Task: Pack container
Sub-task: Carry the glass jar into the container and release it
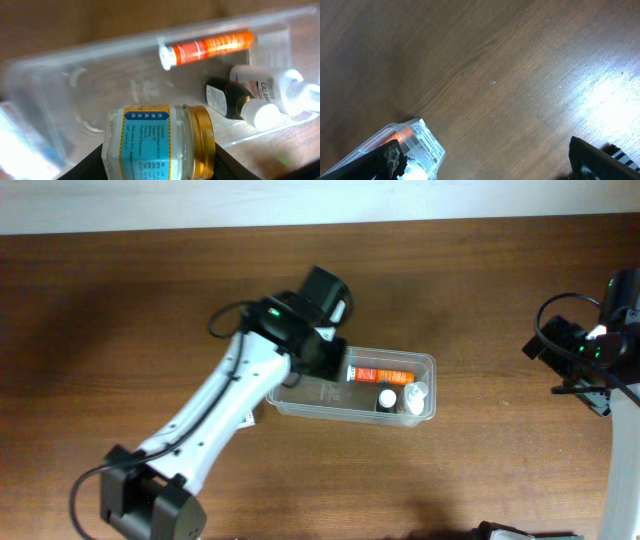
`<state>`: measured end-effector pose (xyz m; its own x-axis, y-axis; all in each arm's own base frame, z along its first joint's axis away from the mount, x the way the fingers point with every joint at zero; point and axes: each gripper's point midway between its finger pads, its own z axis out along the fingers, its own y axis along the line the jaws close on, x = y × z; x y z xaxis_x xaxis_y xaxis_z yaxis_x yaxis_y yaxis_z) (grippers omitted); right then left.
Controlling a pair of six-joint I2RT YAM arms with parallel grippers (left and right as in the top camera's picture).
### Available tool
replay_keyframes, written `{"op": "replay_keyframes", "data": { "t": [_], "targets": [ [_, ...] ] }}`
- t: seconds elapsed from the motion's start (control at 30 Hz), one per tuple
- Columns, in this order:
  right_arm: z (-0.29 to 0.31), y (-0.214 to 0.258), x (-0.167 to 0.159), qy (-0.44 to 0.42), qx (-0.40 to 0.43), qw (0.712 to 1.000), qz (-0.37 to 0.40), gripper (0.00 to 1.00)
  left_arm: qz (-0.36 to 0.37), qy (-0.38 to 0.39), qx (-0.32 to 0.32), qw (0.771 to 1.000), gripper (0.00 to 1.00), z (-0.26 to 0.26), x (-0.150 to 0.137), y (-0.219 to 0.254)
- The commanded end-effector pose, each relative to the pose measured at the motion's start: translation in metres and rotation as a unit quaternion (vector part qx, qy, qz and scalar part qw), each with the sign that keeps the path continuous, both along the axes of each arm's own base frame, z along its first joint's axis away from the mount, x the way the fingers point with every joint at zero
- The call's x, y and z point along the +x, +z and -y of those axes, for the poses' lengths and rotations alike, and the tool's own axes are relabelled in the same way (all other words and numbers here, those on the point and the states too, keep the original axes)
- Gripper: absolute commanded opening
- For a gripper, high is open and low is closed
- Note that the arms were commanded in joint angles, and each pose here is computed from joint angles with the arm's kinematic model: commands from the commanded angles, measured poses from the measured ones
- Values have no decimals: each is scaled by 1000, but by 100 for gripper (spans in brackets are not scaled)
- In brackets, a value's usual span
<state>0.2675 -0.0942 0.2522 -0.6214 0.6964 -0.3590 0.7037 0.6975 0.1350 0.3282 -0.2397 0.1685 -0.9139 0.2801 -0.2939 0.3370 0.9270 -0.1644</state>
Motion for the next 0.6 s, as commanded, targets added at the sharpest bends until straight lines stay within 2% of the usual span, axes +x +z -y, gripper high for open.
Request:
{"op": "replay_keyframes", "data": {
  "t": [0.0, 0.27, 0.5, 0.57],
  "targets": [
    [2, 3, 0, -4, -2, 1000, 5, 98, -53, 40, 10, 998, 41, 18, -17, -44],
    [2, 3, 0, -4, -2, 1000, 5, 98, -74, 23, 24, 997, 41, 52, -25, -90],
    [2, 3, 0, -4, -2, 1000, 5, 98, -101, 22, 47, 994, 42, 56, -30, -126],
    [2, 3, 0, -4, -2, 1000, 5, 99, -102, 22, 47, 993, 51, 57, -28, -130]
  ]
}}
